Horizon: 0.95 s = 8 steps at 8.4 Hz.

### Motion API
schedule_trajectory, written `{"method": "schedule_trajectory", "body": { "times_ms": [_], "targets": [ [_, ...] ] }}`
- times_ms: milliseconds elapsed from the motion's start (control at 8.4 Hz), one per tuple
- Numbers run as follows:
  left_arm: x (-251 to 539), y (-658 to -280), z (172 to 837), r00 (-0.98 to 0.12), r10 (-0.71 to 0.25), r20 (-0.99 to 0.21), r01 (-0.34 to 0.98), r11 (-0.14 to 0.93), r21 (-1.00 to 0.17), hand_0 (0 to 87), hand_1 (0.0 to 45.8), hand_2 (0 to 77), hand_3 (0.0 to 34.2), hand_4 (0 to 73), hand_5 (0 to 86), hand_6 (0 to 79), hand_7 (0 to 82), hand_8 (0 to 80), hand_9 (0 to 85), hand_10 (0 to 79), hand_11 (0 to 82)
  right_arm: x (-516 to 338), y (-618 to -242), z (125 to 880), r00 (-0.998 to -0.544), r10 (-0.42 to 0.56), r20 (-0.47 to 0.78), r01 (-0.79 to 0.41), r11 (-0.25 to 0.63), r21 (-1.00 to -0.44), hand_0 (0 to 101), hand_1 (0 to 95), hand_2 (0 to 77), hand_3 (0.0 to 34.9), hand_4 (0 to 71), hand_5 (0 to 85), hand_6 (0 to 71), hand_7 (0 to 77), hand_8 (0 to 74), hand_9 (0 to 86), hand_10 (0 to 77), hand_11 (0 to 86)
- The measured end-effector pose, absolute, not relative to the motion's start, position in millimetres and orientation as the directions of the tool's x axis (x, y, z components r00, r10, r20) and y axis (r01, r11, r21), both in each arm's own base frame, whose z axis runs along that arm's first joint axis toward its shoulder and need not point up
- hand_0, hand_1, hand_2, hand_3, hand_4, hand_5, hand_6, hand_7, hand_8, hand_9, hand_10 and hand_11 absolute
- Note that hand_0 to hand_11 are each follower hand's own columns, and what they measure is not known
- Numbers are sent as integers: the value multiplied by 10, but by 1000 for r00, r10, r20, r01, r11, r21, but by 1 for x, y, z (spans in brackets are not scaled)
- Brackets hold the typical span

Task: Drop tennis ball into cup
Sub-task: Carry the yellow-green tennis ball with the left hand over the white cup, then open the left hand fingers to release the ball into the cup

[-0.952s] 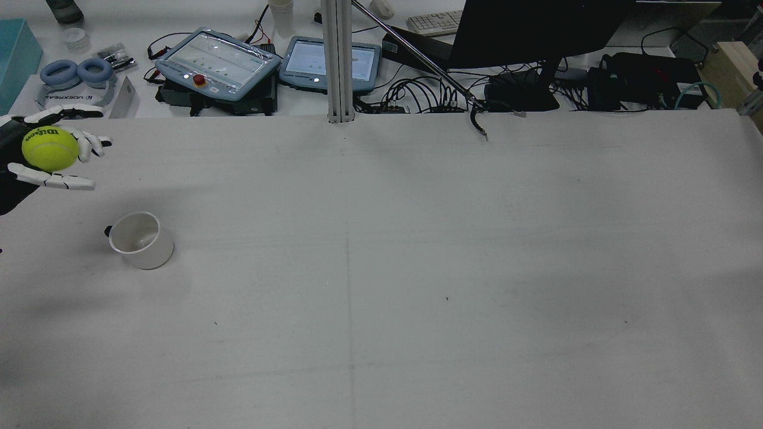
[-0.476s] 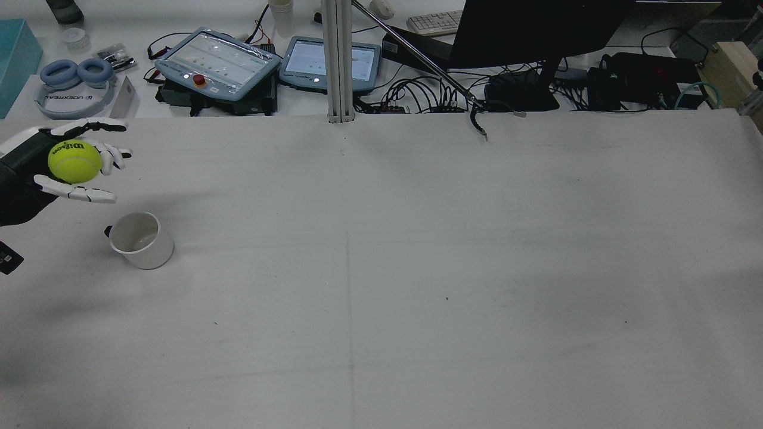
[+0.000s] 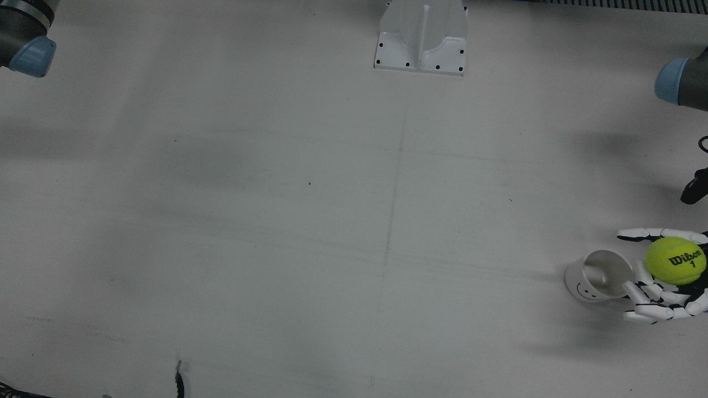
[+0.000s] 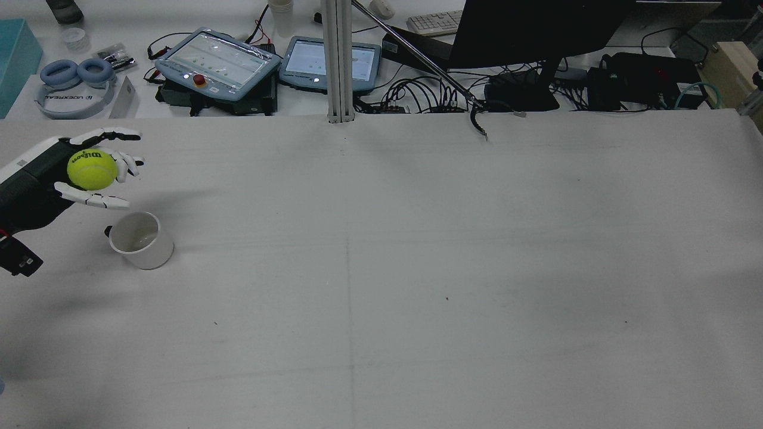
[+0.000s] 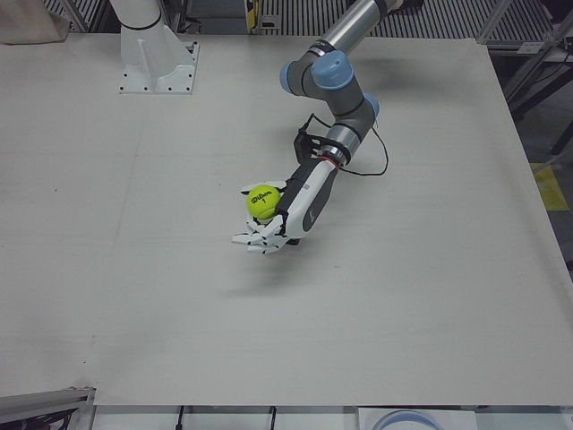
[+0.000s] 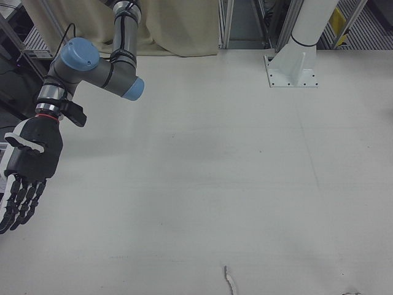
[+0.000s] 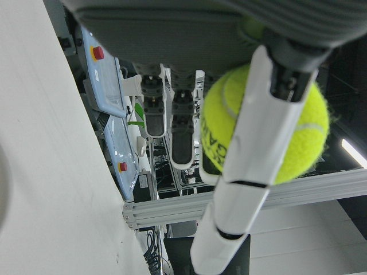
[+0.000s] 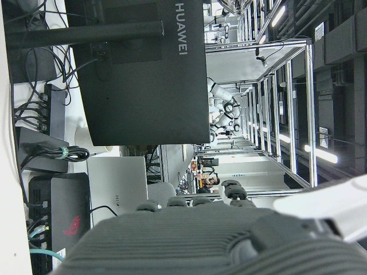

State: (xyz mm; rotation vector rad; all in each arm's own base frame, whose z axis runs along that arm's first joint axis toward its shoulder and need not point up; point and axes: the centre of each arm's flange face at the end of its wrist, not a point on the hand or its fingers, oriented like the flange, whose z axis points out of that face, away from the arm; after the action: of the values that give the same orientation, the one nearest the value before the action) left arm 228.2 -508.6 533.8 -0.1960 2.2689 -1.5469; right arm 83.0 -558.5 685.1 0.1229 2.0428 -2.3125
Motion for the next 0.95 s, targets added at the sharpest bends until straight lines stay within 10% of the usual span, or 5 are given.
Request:
{"method": "schedule_trajectory", "body": {
  "times_ms": [952],
  "targets": [
    [269,-499,558,-899,-363,-244,99,374,-922,799,273,114,0,191,240,693,431,338,371,142,240,83,-558,686,-995,12,-95,93,-125,-988,0,5,5,0,0,0,0,5,0,0,0,5]
  ]
}}
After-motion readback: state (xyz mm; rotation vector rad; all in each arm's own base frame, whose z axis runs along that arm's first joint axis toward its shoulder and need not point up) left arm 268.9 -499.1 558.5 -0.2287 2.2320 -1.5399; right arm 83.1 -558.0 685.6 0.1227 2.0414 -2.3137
